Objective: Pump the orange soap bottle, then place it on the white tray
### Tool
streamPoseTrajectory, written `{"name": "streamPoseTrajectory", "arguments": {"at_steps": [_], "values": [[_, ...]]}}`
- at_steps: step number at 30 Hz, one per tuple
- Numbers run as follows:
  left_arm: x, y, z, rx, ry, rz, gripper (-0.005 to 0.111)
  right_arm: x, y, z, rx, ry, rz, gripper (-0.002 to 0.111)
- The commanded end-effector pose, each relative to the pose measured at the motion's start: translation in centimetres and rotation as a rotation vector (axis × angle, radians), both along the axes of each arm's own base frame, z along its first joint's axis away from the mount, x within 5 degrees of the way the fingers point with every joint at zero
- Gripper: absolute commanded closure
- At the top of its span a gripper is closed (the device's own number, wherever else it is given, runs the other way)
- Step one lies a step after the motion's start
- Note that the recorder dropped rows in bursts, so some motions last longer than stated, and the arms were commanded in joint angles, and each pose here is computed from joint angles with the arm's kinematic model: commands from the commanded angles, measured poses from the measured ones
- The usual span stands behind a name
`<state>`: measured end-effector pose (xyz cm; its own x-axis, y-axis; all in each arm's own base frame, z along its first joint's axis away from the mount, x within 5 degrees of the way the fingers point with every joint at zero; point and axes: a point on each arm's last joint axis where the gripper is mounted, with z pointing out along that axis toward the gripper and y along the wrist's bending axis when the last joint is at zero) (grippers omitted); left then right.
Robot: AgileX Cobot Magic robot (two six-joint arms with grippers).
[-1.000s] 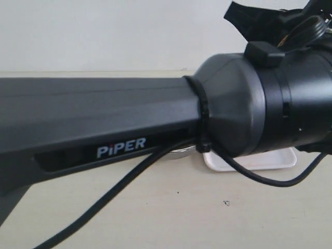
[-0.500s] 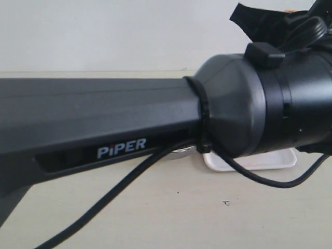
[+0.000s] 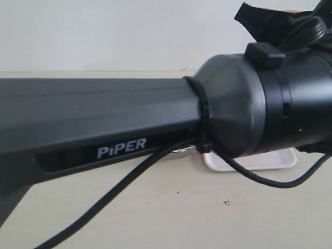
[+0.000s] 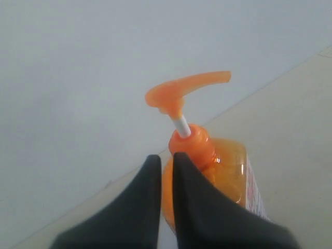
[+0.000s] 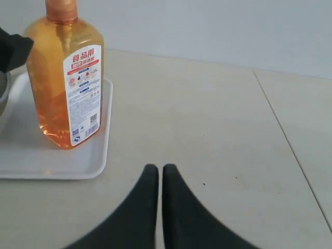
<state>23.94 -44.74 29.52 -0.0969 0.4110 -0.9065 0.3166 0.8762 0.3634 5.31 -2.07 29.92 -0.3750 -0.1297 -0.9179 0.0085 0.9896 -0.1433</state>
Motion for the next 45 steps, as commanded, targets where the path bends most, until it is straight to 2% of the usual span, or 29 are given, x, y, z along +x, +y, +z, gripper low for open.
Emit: {"name": "streamPoseTrajectory", "arguments": {"at_steps": [1,7,10,14,20,24,26,30,32,34,39,42,45], "values": [[0.8,0.7,0.1,0.011,-0.001,0.037,0.102,0.0,0.4,0.3,0.015,-0.026,0.047,0.108],[2.0,3.8,-1.6,0.126,0.004,0.276,0.102,0.1,1.5,0.8,-0.004,-0.084,0.181,0.108],[1.8,4.5,-2.3,0.169,0.021,0.233,0.102,0.5,1.9,1.0,0.004,-0.101,0.199,0.108],[2.5,5.8,-2.4,0.173,0.050,0.145,0.102,2.2,2.7,0.6,0.030,-0.022,0.186,0.108],[5.5,10.9,-0.9,0.161,0.070,0.200,0.102,4.6,4.3,0.2,0.050,0.014,0.222,0.108],[7.2,14.0,-1.0,0.134,0.116,0.095,0.102,5.9,5.2,0.0,0.044,0.019,0.254,0.108],[7.8,15.1,-1.1,0.077,0.150,-0.009,0.102,6.5,5.6,-0.3,0.045,0.042,0.258,0.108],[8.5,15.7,-1.4,-0.019,0.201,-0.267,0.102,7.9,6.2,-1.1,0.044,0.084,0.239,0.108],[9.1,16.1,-1.5,-0.041,0.209,-0.352,0.102,8.8,6.3,-1.5,0.016,0.100,0.215,0.108],[9.8,16.5,-2.0,-0.031,0.211,-0.389,0.102,9.8,6.3,-2.0,-0.023,0.107,0.172,0.108],[11.6,17.6,-4.2,0.103,0.195,-0.418,0.102,12.0,6.7,-2.8,-0.126,0.082,0.143,0.108],[12.6,17.6,-5.2,0.094,0.214,-0.422,0.102,13.1,7.0,-3.3,-0.188,0.062,0.151,0.108],[13.3,17.1,-5.7,0.047,0.226,-0.523,0.102,14.1,7.1,-3.7,-0.220,0.043,0.121,0.108]]}}
